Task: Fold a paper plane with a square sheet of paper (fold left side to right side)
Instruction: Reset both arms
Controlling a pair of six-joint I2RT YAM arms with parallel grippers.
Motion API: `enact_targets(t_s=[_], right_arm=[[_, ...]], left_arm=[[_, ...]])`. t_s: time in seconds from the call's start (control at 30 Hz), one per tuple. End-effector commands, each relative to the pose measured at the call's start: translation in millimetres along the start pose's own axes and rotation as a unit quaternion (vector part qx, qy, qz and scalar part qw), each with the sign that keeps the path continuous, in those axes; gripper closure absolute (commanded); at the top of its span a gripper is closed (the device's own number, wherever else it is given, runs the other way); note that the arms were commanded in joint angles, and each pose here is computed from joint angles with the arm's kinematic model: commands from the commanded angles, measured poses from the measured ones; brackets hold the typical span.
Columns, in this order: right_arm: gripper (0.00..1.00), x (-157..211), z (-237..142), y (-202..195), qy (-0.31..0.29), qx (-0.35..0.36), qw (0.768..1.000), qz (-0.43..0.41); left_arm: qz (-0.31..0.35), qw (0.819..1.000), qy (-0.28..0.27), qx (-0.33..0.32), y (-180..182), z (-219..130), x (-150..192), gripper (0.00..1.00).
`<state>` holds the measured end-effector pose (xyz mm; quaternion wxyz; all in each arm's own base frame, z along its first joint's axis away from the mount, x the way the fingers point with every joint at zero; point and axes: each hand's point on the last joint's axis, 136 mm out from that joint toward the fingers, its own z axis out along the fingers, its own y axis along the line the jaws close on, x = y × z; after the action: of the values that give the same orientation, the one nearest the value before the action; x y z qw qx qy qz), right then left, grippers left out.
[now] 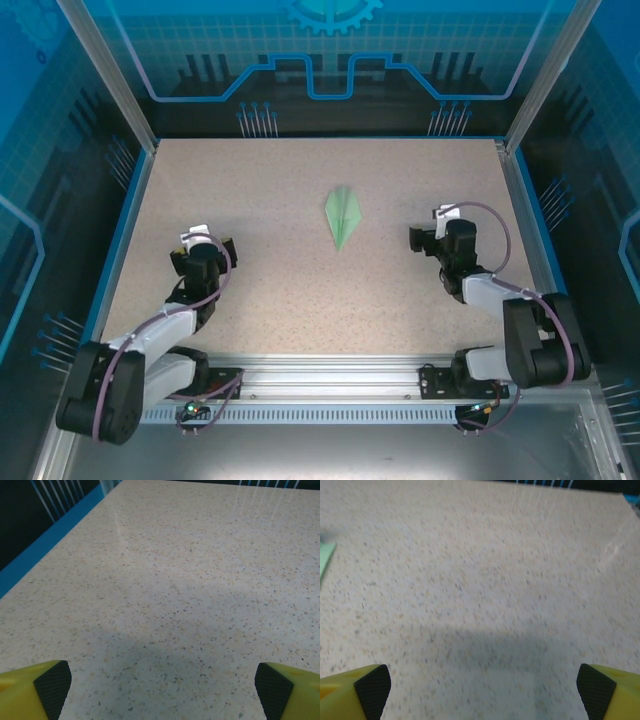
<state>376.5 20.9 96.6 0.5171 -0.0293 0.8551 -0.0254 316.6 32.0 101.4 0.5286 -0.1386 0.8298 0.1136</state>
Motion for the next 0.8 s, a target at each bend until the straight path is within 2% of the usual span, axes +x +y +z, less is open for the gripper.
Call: enact_targets(t_s=[0.0,0.2,0.4,0.43,0.53,0.77], right_arm=[[0.0,-13.1,12.4,1.6,-0.048,-0.018,0.999,-0.009],[0.01,-7.1,18.8,5.9,-0.045,-0.043,0.998,-0.008],[0.0,-6.4,18.7,5.6,-0.044,-0.045,0.998,-0.008],[0.0,-6.5,18.7,5.2,-0.044,-0.045,0.998,-0.007],[0.0,-6.2,18.7,6.9,-0.043,-0.044,0.998,-0.011],[0.0,-7.4,18.8,8.8,-0.044,-0.044,0.998,-0.015]], left_arm=[[-0.004,0.996,-0.063,0.059,-18.8,6.0,-31.0,0.01],[-0.008,0.989,-0.079,0.127,-40.5,21.0,-39.2,0.02],[0.022,0.984,-0.063,0.166,-63.7,47.9,-20.2,0.01],[0.026,0.985,-0.038,0.168,-65.6,50.0,-17.7,0.01],[0.001,0.988,-0.017,0.152,-56.0,61.5,-19.1,0.01],[0.0,0.988,-0.019,0.15,-54.3,61.4,-18.7,0.02]])
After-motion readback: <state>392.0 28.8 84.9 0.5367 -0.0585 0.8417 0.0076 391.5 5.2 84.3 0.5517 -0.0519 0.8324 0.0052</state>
